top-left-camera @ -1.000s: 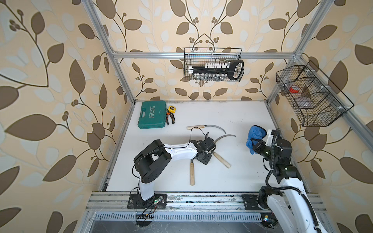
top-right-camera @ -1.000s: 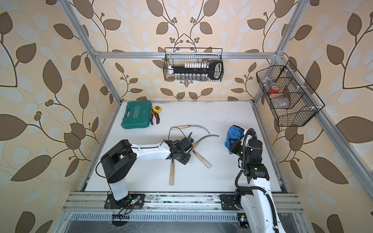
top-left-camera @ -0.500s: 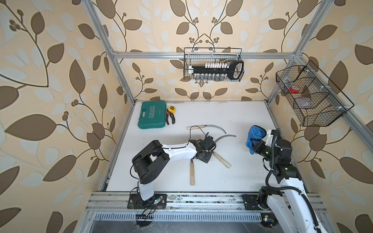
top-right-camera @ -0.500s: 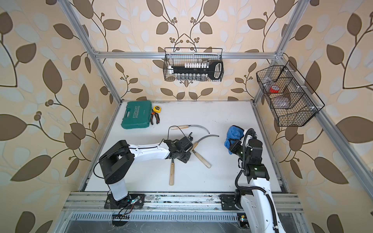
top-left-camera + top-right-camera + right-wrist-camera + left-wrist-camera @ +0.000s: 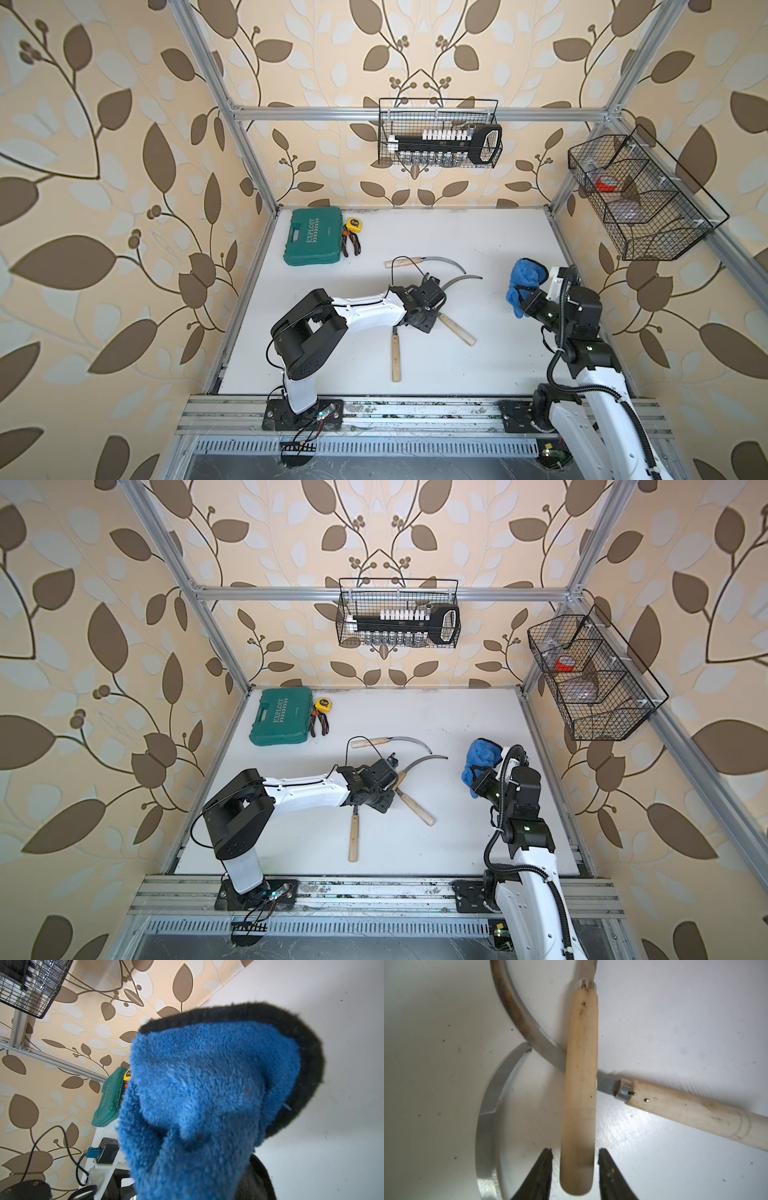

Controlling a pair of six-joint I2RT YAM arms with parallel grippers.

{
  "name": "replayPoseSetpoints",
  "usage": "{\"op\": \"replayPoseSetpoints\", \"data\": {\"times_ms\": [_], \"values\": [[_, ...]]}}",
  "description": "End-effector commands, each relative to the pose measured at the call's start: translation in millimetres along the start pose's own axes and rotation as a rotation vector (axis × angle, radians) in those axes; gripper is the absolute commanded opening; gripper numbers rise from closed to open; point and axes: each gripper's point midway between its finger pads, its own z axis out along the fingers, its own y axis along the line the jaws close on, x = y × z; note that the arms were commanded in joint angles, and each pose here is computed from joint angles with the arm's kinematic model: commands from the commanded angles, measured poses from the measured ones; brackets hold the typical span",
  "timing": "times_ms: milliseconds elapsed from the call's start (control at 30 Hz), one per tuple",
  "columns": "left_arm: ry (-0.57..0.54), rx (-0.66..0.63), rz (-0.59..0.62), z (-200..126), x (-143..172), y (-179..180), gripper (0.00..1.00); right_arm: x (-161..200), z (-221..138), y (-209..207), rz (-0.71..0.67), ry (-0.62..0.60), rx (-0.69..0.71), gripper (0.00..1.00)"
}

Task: Wipe small sickles with rags
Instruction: Adjust the small sickle at the center of the board.

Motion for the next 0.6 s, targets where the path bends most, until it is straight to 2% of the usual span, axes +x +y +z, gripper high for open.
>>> {"op": "replayPoseSetpoints", "data": {"times_ms": [0, 400, 567], "values": [[-0.047, 0.008, -0.006, -14.0, -14.4, -5.1, 0.44, 3.0, -1.2, 1.6, 0.0, 0.004, -0.018, 0.0], [-0.027, 0.001, -0.009, -4.4, -10.2, -3.7, 0.36, 3.8, -1.6, 1.6, -0.001, 0.005, -0.018, 0.0], [-0.019, 0.001, -0.012, -2.1, -7.7, -2.0, 0.38, 3.4, -1.7, 2.0, -0.001, 0.004, -0.02, 0.0]]}}
